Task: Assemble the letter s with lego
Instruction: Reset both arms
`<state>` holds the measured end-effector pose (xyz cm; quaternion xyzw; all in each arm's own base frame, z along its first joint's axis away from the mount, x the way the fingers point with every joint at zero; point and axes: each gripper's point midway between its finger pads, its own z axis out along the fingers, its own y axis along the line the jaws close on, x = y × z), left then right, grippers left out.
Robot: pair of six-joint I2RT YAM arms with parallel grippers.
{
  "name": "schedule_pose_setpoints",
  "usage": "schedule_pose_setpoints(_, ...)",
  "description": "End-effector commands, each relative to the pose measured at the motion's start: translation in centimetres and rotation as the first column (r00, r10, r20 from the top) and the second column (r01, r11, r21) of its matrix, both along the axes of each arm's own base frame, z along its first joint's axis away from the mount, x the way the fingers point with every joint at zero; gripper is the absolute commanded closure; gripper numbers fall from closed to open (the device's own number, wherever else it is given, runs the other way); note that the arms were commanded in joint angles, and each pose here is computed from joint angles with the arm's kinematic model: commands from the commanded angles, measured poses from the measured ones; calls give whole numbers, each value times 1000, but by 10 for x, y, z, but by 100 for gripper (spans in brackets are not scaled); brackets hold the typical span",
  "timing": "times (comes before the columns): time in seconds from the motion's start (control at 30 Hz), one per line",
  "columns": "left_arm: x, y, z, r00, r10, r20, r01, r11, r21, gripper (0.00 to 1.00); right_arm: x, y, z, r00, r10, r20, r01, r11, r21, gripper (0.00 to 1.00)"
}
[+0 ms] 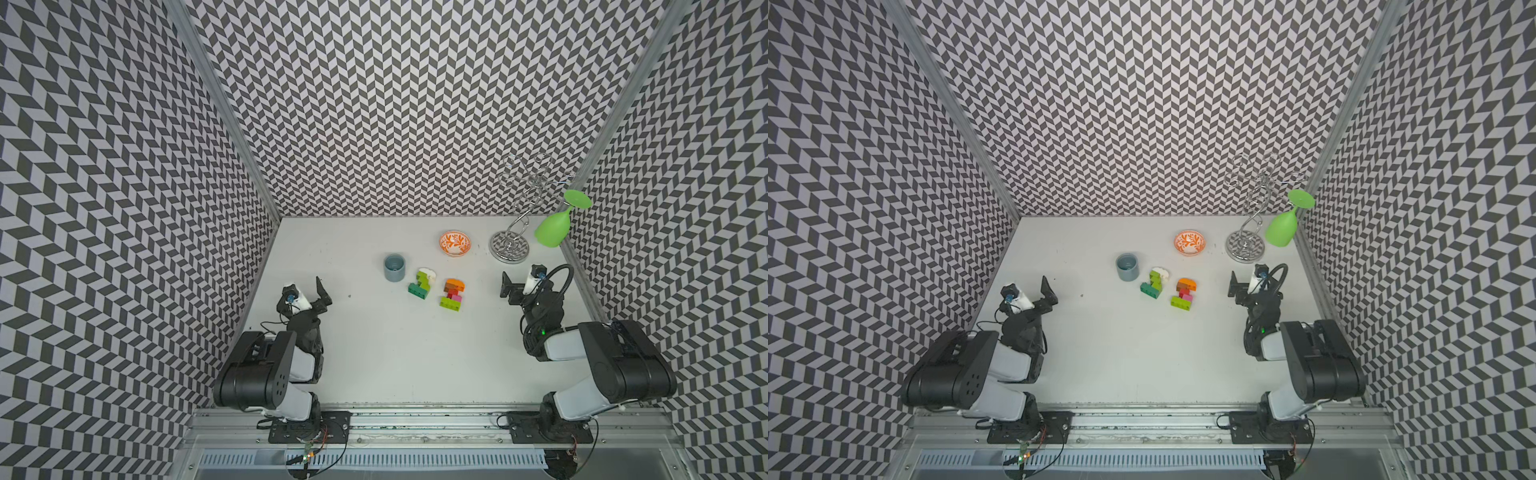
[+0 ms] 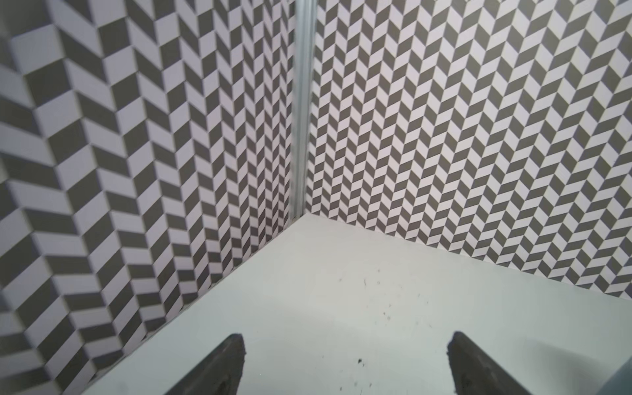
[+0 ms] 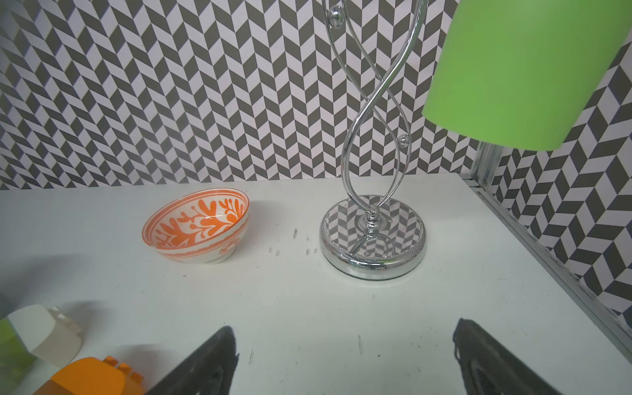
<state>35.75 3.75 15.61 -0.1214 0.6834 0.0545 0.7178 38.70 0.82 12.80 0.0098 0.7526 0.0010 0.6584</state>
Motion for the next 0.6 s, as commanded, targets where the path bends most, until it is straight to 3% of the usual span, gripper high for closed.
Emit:
schedule_pose_setpoints(0.0,20,-17,-6,995,-76,-72,80,995,60,6,3,0,20,998,3,68,-3,1000,0,1)
schedule_pose_setpoints(0.03,15,-14,1,998,-55,-12,56,995,83,5,3,0,20,998,2,69,-2,1000,1,1)
schedule_pose_setpoints(0.1,23,-15,-13,991,-60,-121,63,998,28,0,3,0,21,998,3,70,-3,1000,0,1)
schedule_pose_setpoints(0.17,16,-13,-1,999,-44,-27,46,996,73,0,2,0,20,998,4,68,-4,1000,0,1)
schedule_pose_setpoints(0.23,21,-14,-12,993,-54,-108,59,997,44,0,3,-1,20,998,2,68,-2,1000,0,1)
schedule_pose_setpoints(0.3,17,-13,-2,998,-47,-45,50,997,62,0,3,0,20,998,3,69,-3,1000,0,1)
schedule_pose_setpoints(0.4,21,-15,-9,994,-55,-95,60,997,48,0,3,0,19,998,4,64,-4,1000,0,1)
schedule_pose_setpoints(0.57,21,-15,-8,995,-55,-83,60,997,53,0,4,0,19,998,2,64,-2,1000,2,1)
